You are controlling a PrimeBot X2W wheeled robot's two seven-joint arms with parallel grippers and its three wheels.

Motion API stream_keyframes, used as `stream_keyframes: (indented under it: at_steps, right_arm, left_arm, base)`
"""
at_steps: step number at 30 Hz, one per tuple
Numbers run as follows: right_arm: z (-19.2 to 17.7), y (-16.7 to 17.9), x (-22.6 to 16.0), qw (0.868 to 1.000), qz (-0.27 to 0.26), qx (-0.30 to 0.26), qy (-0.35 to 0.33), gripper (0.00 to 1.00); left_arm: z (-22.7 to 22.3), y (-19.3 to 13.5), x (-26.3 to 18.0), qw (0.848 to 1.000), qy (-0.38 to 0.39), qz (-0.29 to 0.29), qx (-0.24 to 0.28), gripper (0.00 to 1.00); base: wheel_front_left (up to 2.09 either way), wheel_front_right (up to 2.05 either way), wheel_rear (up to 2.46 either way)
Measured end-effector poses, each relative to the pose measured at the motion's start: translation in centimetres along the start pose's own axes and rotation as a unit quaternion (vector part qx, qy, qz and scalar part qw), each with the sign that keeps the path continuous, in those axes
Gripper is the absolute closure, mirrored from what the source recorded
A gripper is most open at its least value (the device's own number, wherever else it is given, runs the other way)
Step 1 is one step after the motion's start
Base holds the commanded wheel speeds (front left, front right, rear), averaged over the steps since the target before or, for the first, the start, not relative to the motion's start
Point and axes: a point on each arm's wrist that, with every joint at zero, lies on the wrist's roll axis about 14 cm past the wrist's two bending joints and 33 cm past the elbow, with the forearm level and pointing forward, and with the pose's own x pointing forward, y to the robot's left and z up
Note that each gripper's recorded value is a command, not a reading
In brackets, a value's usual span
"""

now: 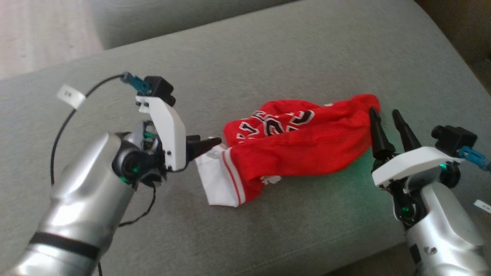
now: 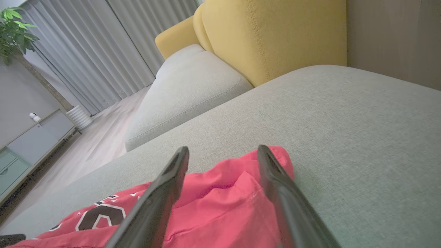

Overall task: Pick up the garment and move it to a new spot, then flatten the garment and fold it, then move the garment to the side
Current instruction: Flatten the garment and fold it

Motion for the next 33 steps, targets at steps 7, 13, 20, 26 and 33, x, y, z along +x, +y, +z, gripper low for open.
stream_keyframes:
  at_steps: [7,13,20,26,33]
  right_arm:
    - [-1.0,-2.1,-1.6,0.999,-0.041,0.008,0.013,0.00]
    - [-1.3,-2.5,-2.1,0.998,-0.054,0.011,0.017,0.00]
    - [-0.9,-0.4,-1.1,1.000,-0.023,0.005,0.018,0.00]
    - [-1.5,2.2,-0.6,1.000,0.014,-0.004,0.027,0.00]
    - [-1.4,4.6,-0.6,0.999,0.047,-0.008,0.021,0.00]
  left_arm:
    - [-2.2,0.6,3.1,0.993,0.114,-0.008,-0.016,0.00]
    - [-2.9,0.4,3.3,0.992,0.126,-0.015,-0.026,1.00]
    - [-0.6,-0.2,1.0,0.998,0.062,-0.017,-0.018,1.00]
    - [4.7,2.1,-3.4,0.997,-0.066,0.031,-0.026,1.00]
    - [6.3,6.6,-8.8,0.978,-0.163,0.110,-0.065,1.00]
  base:
    - [0.00,0.00,0.00]
    - [0.00,0.00,0.00]
    - [0.00,0.00,0.00]
    - [0.00,0.00,0.00]
    - [0.00,0.00,0.00]
